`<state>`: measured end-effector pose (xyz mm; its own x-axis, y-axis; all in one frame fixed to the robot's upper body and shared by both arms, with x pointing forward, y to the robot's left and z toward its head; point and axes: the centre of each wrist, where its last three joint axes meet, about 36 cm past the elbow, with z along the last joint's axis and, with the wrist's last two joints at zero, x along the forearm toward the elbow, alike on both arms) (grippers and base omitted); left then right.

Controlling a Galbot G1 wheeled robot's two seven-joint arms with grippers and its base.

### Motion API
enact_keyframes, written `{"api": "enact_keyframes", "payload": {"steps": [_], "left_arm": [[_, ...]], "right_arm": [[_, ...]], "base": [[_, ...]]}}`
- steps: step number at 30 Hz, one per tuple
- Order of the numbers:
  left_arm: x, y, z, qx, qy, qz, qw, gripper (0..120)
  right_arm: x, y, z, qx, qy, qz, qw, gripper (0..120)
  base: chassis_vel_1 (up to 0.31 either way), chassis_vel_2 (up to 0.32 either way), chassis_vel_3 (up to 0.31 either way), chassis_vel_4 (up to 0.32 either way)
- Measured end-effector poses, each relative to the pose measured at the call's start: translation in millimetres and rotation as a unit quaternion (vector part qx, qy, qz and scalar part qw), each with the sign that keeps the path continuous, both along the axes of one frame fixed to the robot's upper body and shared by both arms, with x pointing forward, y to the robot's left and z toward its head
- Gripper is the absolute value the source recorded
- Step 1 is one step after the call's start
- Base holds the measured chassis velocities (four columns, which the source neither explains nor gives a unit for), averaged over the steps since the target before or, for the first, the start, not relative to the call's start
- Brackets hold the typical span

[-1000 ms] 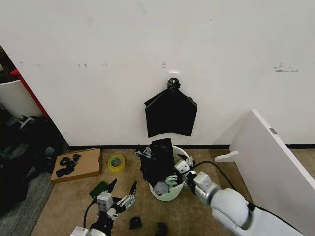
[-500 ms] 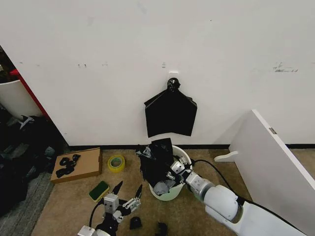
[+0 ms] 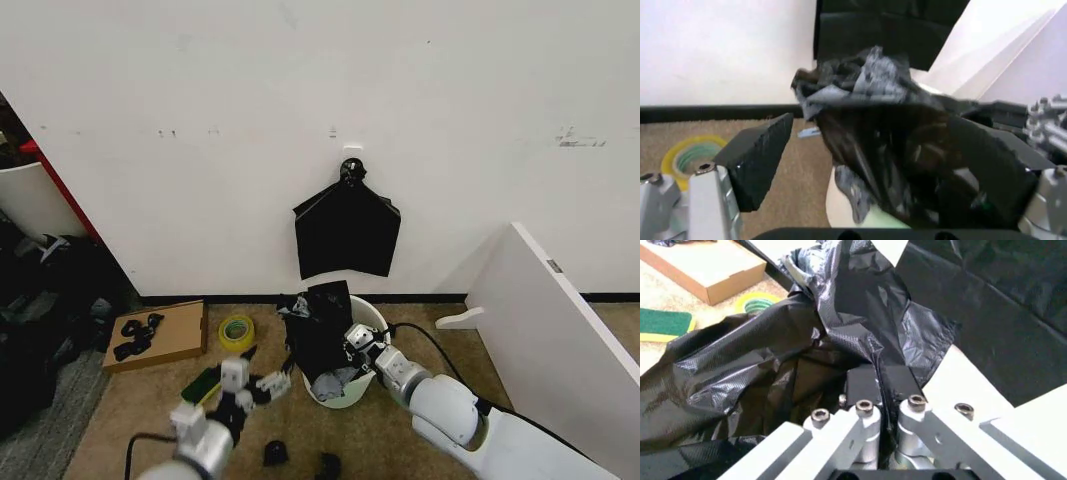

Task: Place the garbage bag over the trash bin.

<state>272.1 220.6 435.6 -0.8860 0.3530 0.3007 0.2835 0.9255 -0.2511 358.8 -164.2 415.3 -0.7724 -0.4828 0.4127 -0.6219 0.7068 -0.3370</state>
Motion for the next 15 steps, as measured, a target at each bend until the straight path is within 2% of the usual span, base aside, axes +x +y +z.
{"api": "enact_keyframes", "payload": {"steps": [1, 3, 5, 11, 15], "left_arm": [[0.0, 0.0, 0.0, 0.000, 0.000, 0.000, 1.0000, 93], [23.2, -1.6, 8.4, 0.008, 0.008, -0.004, 0.9999, 93], [35.1, -11.6, 1.1, 0.004, 0.019, -0.017, 0.9997, 93], [49.8, -29.9, -15.1, 0.015, 0.050, -0.025, 0.9984, 93], [64.0, -41.3, -10.4, 0.032, 0.077, -0.016, 0.9964, 93]], "right_arm": [[0.0, 0.0, 0.0, 0.000, 0.000, 0.000, 1.000, 0], [-0.3, 0.4, 0.7, 0.003, 0.003, -0.003, 1.000, 0], [-0.1, 1.2, 1.7, 0.006, 0.005, -0.008, 1.000, 0], [0.8, 0.3, 5.3, 0.012, 0.009, -0.015, 1.000, 0], [1.9, -2.2, 7.7, 0.012, 0.007, -0.018, 1.000, 0]], "base": [[0.000, 0.000, 0.000, 0.000], [0.000, 0.000, 0.000, 0.000], [0.000, 0.000, 0.000, 0.000], [0.000, 0.000, 0.000, 0.000], [0.000, 0.000, 0.000, 0.000]]}}
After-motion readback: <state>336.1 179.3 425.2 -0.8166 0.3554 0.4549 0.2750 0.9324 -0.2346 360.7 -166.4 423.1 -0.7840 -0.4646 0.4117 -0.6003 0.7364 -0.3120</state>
